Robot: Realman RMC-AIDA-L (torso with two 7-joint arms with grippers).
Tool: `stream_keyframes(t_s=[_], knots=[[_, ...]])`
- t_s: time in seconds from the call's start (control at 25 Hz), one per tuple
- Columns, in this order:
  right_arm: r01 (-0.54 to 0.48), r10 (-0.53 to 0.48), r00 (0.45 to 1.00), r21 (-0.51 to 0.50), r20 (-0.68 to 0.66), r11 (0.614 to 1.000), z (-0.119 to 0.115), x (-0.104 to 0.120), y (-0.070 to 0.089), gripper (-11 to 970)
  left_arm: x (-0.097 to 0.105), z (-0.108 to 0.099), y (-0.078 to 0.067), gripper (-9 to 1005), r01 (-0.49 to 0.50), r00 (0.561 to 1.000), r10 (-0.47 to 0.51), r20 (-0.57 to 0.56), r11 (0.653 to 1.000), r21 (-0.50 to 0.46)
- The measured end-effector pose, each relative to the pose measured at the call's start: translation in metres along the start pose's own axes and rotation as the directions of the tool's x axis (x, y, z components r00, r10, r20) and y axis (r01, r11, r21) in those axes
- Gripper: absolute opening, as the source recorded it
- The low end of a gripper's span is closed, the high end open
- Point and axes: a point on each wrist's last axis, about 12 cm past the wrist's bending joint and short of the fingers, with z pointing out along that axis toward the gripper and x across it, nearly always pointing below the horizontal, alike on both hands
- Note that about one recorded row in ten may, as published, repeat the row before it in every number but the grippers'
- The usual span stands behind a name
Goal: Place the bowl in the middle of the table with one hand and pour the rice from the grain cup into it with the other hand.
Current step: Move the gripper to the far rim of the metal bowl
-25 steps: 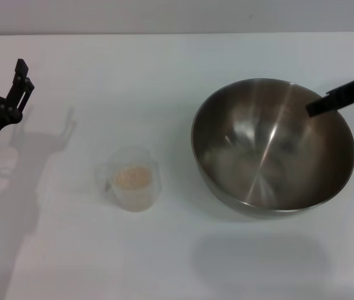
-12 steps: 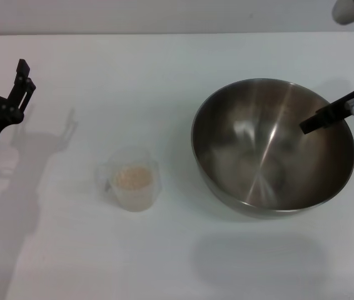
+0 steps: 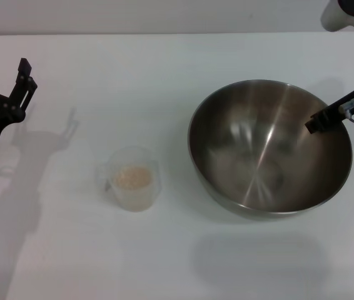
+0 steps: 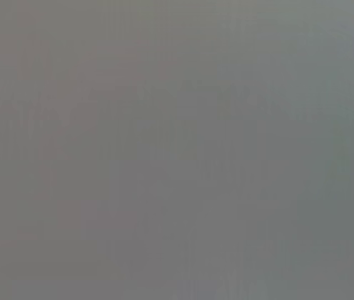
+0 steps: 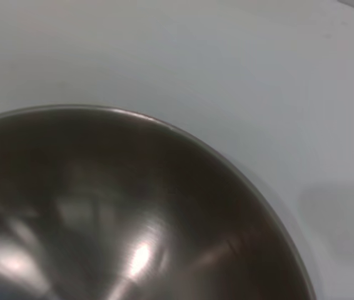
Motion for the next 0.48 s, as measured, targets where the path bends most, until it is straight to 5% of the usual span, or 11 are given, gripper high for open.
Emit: stream_keyframes(t_s=[0.2, 0.48], knots=[[-0.001, 0.001, 1.000, 0.000, 0.000, 1.000, 0.000, 0.000, 0.000, 154, 0.000, 0.000, 0.000, 818, 0.000, 1.000, 0.000, -0.002, 1.000, 0.001], [-0.005, 0.004, 0.999, 0.020, 0.050, 1.000, -0.011, -0.003, -0.004, 81, 0.000, 0.000, 0.000, 816, 0.000, 1.000, 0.000, -0.003, 1.000, 0.001]])
